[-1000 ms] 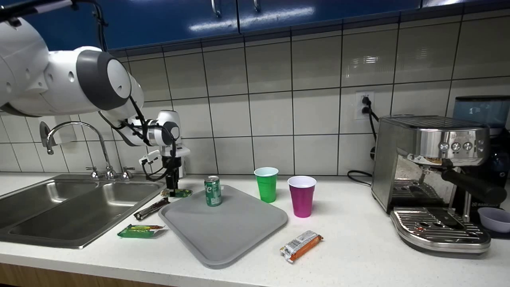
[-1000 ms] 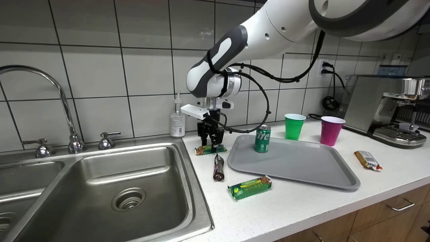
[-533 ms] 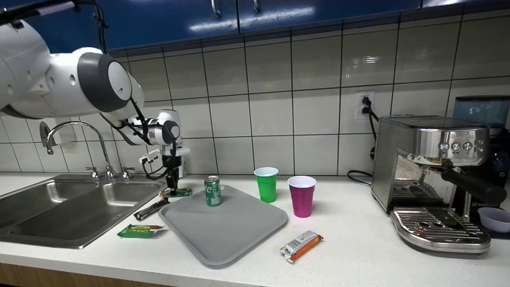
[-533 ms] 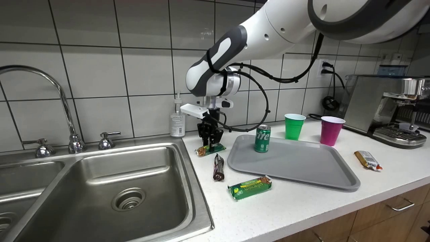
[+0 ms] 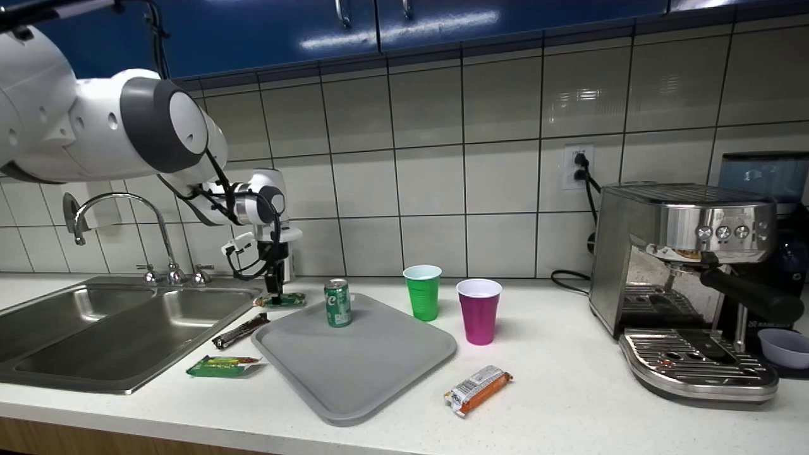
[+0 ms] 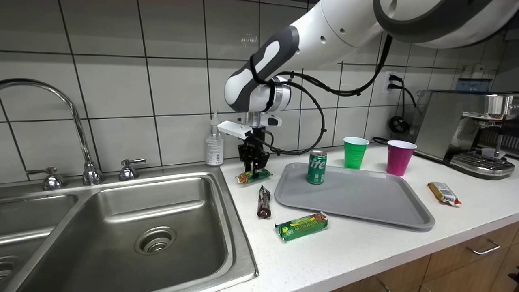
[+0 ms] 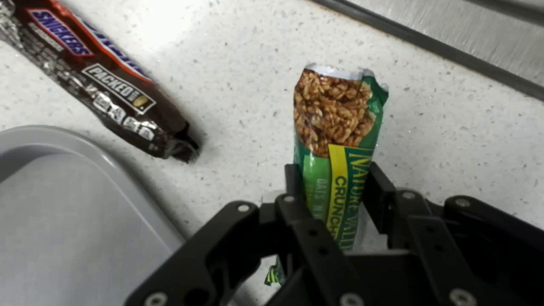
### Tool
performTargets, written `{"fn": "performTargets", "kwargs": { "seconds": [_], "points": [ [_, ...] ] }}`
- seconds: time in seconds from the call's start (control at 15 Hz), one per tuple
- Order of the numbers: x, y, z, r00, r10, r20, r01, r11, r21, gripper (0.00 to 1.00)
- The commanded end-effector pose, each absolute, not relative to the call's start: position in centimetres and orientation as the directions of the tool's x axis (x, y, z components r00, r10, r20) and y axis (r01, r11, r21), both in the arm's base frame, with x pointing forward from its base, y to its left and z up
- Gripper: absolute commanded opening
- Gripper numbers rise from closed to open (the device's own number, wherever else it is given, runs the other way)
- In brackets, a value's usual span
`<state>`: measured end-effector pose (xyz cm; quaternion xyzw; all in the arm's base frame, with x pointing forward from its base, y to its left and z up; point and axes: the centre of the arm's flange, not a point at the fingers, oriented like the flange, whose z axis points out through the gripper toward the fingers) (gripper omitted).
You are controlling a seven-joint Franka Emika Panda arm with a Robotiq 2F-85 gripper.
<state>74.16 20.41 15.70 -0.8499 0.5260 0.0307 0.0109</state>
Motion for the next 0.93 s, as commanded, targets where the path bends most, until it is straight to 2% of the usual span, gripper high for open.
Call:
{"fn": "performTargets", "kwargs": {
  "seconds": [0.0,0.87],
  "points": [
    [71.6,19.0,18.6,0.493,-0.869,-0.050,-0.870,-0.493,-0.006,0.14],
    [66.8,15.8,19.4,0.626,-0.779,-0.027,-0.780,-0.626,-0.030,0.14]
  ]
}}
